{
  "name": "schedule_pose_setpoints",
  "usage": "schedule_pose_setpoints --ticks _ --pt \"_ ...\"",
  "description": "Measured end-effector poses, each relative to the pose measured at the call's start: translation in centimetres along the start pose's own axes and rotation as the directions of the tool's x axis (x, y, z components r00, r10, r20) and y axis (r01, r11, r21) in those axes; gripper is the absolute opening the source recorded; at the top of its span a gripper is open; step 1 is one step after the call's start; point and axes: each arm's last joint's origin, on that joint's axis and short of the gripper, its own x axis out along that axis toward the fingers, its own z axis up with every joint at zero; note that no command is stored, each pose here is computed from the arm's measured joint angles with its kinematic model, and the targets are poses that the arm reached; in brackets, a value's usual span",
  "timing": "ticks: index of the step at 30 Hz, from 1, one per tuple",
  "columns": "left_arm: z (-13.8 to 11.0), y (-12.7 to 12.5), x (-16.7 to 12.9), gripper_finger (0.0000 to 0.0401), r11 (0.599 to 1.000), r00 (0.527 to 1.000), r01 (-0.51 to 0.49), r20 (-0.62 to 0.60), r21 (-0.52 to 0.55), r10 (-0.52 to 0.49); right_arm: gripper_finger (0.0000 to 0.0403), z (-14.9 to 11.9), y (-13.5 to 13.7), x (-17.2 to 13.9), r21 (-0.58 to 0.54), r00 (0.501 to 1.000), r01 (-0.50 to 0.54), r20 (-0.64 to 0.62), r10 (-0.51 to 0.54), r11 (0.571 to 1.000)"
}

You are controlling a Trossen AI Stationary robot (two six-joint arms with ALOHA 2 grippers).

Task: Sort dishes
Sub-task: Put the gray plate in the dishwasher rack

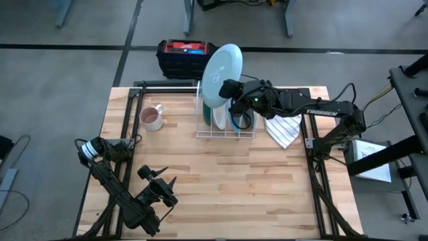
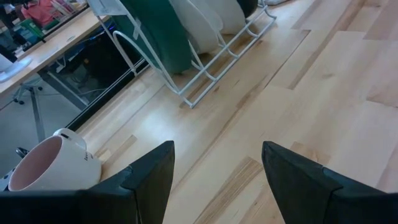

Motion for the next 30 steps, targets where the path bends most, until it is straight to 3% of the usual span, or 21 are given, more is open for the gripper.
schedule_pose_setpoints --ticks 30 --pt "0.0 0.0 0.0 0.0233 1.000 1.000 -0.001 -0.001 0.001 0.001 0.0000 6.7 1.9 5.9 -0.141 0.985 -0.106 0.121 0.124 0.984"
